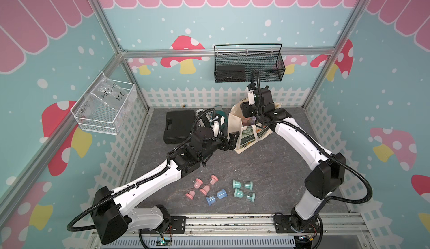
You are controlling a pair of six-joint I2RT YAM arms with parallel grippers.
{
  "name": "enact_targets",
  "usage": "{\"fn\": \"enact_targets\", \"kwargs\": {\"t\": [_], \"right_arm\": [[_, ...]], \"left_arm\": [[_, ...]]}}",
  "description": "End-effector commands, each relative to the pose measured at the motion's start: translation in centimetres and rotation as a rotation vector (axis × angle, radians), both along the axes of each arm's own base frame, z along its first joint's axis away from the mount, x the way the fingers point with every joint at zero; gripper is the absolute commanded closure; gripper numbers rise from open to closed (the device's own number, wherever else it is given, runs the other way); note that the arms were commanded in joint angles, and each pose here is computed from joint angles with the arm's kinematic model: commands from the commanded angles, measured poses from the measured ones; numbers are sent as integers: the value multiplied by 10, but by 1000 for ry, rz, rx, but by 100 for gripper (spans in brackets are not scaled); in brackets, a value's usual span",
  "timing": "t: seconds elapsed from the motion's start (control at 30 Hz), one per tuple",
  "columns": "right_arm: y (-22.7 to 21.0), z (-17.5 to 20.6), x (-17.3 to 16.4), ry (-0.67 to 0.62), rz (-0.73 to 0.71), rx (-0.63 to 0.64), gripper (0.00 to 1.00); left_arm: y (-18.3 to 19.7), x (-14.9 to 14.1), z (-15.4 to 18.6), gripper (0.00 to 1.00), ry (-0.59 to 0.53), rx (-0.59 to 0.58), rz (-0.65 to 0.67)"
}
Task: Put the hourglass into the canvas bag
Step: Place the hourglass in the canvas bag.
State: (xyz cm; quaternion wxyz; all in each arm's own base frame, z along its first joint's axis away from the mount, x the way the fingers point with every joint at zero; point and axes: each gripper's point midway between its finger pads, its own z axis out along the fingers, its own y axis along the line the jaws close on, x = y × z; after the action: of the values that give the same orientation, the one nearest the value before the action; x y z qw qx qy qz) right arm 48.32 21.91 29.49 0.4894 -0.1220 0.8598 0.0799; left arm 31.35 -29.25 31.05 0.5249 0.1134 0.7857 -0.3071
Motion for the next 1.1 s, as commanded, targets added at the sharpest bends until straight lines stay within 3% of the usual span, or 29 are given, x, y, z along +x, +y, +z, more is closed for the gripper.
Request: {"fn": "enact_targets", "kwargs": {"t": [0.0, 0.3, 0.6, 0.83, 1.07], "right_arm": [[-1, -9, 12, 7, -32, -36, 62], [-7, -68, 31, 95, -82, -93, 63], [-13, -101, 37, 151, -88, -110, 62], [-14, -102, 35, 154, -91, -97, 51], [-14, -80, 30, 118, -80, -68, 40]], "left_arm": [[-2, 5, 6, 1, -10, -16, 0], [-3, 7, 1, 1, 2, -15, 3], [-1, 7, -3, 1, 1, -7, 11], [3, 6, -3, 1, -1, -3, 16], [8, 5, 2, 1, -14, -11, 23]]}}
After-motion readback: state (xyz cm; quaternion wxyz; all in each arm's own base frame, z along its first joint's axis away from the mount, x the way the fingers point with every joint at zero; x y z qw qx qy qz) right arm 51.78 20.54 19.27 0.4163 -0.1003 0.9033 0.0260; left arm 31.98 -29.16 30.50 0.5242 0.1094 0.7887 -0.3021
